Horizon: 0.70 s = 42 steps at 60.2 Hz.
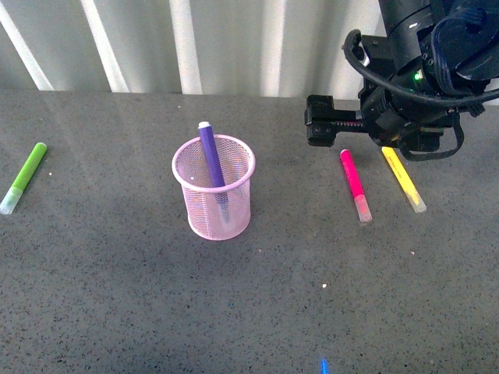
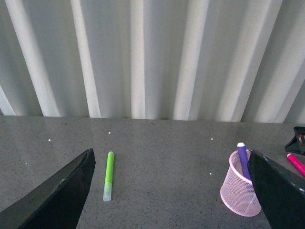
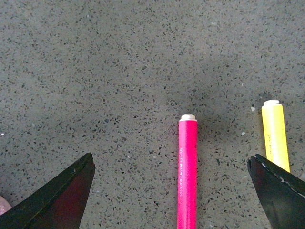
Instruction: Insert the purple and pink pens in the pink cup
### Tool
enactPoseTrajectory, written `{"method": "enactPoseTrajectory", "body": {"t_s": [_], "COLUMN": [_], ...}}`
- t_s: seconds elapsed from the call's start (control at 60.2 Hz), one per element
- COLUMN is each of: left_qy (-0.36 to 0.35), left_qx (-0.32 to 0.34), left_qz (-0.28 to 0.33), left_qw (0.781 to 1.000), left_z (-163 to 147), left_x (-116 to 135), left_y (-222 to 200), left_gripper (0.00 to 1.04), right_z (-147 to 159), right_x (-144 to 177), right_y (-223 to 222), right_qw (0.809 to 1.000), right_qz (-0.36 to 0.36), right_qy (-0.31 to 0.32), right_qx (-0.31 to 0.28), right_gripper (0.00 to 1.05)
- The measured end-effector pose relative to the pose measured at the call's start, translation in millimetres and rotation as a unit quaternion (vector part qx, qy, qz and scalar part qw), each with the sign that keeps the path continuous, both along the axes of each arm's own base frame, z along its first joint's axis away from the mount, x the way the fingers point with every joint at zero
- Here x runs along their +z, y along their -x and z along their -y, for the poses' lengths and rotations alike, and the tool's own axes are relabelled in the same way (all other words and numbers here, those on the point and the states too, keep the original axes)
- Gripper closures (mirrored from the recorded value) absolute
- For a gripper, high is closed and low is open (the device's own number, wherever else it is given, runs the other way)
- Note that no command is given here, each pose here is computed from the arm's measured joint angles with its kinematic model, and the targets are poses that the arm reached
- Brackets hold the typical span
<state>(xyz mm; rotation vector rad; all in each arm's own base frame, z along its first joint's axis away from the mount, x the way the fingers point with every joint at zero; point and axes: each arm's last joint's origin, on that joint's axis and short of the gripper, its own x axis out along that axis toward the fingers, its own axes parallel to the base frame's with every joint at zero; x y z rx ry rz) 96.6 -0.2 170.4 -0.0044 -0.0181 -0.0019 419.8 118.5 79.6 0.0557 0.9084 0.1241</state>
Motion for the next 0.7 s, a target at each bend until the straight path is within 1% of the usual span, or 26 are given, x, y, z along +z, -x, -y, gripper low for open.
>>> {"method": "enactPoseTrajectory", "body": {"t_s": [0.216, 0.698], "left_qy": [0.0, 0.0], "left_qx": [0.0, 0.0], "left_qz": [0.0, 0.0], "left_qw": [1.0, 1.0], "left_z": [0.0, 0.0], "left_x": [0.0, 0.0], "left_y": [0.0, 0.0], "left_gripper": [0.07, 0.07], "right_z": [6.4, 7.2], "right_x": [-19.7, -40.8], "right_y": [-4.1, -23.0], "right_qw": [1.0, 1.0], "right_qz": [-0.016, -0.024], "right_qy": [0.0, -0.008], "right_qx": [-0.007, 0.011], "right_gripper": [0.07, 0.07]}}
